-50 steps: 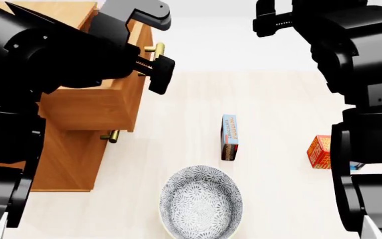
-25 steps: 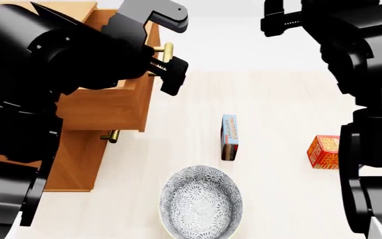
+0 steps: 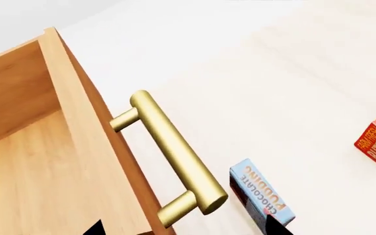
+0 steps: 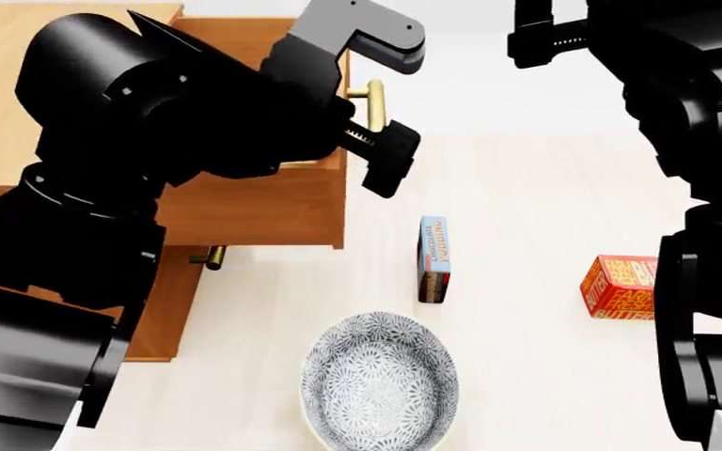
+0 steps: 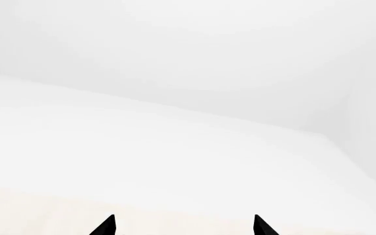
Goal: Put the chocolate pudding in the top drawer of the cabinet and close it.
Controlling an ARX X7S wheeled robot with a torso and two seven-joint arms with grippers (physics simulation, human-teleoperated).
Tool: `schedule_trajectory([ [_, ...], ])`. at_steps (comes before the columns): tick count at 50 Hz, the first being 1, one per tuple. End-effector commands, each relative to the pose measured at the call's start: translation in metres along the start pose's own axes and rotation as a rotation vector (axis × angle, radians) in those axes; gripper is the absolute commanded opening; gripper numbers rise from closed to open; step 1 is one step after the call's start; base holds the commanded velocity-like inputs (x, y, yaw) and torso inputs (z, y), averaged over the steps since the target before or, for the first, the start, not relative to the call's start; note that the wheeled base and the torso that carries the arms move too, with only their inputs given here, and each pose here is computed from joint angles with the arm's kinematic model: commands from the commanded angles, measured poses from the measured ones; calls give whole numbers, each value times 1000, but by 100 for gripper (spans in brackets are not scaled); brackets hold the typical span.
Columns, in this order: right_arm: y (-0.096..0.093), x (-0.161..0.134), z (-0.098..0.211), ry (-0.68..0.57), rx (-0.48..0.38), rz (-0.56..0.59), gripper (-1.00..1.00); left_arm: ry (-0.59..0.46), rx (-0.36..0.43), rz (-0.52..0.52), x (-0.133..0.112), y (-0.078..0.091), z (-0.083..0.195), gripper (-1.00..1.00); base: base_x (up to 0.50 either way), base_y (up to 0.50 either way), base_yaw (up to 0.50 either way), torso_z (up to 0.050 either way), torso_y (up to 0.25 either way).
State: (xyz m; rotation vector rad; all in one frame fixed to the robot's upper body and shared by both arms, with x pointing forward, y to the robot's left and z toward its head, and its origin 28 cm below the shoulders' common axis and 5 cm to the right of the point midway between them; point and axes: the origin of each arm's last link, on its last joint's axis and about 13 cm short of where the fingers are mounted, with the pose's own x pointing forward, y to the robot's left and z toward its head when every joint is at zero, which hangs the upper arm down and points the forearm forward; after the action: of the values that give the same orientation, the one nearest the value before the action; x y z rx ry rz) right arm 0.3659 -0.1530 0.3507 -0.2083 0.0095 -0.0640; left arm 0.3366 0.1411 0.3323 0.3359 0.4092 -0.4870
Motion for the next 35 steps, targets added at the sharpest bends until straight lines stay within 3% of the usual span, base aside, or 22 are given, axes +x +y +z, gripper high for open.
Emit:
schedule_trajectory([
  [1, -6, -4, 0, 1, -1, -17, 100, -9, 17, -187, 6, -28, 4, 100, 0, 0, 0, 0, 0],
  [18, -12, -9, -8, 17, 3, -39, 100, -45, 31, -215, 5, -35, 15, 100, 5, -3, -6, 0, -6],
  [25, -11, -9, -9, 19, 6, -36, 100, -93, 16, -169, -4, -20, 30, 100, 5, -5, -11, 0, -3],
  [35, -9, -9, -9, 20, 6, -34, 100, -196, 7, -96, -38, 5, 64, 100, 1, -2, -4, 0, 0],
])
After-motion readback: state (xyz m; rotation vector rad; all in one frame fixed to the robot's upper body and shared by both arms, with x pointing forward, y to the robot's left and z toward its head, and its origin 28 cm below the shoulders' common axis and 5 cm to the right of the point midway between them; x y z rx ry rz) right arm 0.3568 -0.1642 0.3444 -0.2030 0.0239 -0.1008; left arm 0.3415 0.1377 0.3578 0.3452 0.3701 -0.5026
